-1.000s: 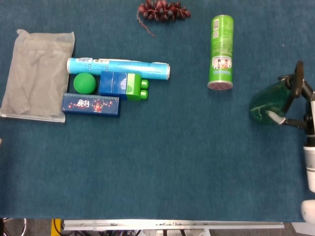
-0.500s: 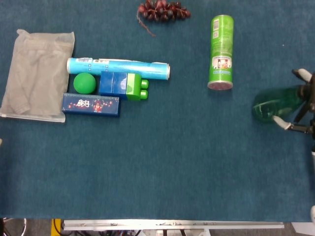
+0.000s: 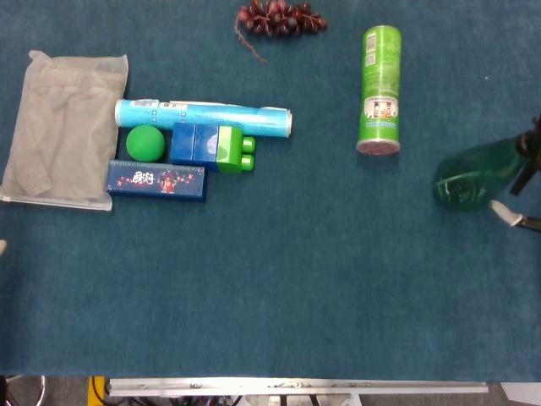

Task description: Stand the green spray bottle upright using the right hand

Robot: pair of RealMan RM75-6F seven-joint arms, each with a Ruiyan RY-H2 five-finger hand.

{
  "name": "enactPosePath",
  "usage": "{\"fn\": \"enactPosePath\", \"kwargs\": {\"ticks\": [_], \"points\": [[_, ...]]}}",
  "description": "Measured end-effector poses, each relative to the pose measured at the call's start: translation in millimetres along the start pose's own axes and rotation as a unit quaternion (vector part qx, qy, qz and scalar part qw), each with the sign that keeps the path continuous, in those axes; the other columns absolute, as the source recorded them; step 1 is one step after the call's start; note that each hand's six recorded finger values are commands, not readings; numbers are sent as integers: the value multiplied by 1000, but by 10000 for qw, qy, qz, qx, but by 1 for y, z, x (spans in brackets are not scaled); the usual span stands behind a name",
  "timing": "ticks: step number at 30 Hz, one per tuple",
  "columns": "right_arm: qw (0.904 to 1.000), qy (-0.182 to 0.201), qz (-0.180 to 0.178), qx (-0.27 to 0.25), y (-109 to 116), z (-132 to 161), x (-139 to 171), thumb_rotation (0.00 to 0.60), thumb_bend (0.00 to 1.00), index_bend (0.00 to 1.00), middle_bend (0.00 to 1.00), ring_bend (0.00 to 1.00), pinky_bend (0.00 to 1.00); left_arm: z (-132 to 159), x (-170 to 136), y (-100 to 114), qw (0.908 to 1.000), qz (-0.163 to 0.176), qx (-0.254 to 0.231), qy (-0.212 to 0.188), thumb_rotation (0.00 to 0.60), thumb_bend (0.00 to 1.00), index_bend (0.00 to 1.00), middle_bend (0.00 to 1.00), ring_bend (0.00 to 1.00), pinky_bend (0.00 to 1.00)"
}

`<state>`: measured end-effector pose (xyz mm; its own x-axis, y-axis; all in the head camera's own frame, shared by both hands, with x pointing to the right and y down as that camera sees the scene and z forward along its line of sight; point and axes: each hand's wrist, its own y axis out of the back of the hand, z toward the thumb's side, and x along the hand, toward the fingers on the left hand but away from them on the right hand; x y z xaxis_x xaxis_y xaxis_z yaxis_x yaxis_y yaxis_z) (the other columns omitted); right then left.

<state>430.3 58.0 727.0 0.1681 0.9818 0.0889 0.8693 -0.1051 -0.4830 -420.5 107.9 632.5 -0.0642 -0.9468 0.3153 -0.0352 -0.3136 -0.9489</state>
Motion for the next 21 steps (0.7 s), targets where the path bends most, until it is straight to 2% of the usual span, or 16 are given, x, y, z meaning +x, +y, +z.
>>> {"fn": "enactPosePath", "kwargs": {"ticks": [9, 13, 17, 21], "points": [[9990, 207, -360, 167, 21, 12, 3, 600, 0, 107, 157, 119, 297, 0, 0, 0, 10000, -14, 6, 1, 600, 21, 413, 124, 90, 345], [9951, 440, -633, 625, 35, 22, 5, 600, 0, 107, 157, 119, 297, 1, -1, -1, 10000, -26, 18, 1, 600, 21, 413, 124, 90, 345], [9831, 668, -909, 1441, 50, 34, 7, 600, 0, 107, 157, 119, 297, 2, -1, -2, 10000, -39, 29, -10, 600, 21, 413, 124, 91, 346], [9635, 653, -1100, 2353, 67, 42, 9, 600, 0, 107, 157, 117, 297, 2, 0, -3, 10000, -63, 39, -15, 600, 21, 413, 124, 91, 346]]}}
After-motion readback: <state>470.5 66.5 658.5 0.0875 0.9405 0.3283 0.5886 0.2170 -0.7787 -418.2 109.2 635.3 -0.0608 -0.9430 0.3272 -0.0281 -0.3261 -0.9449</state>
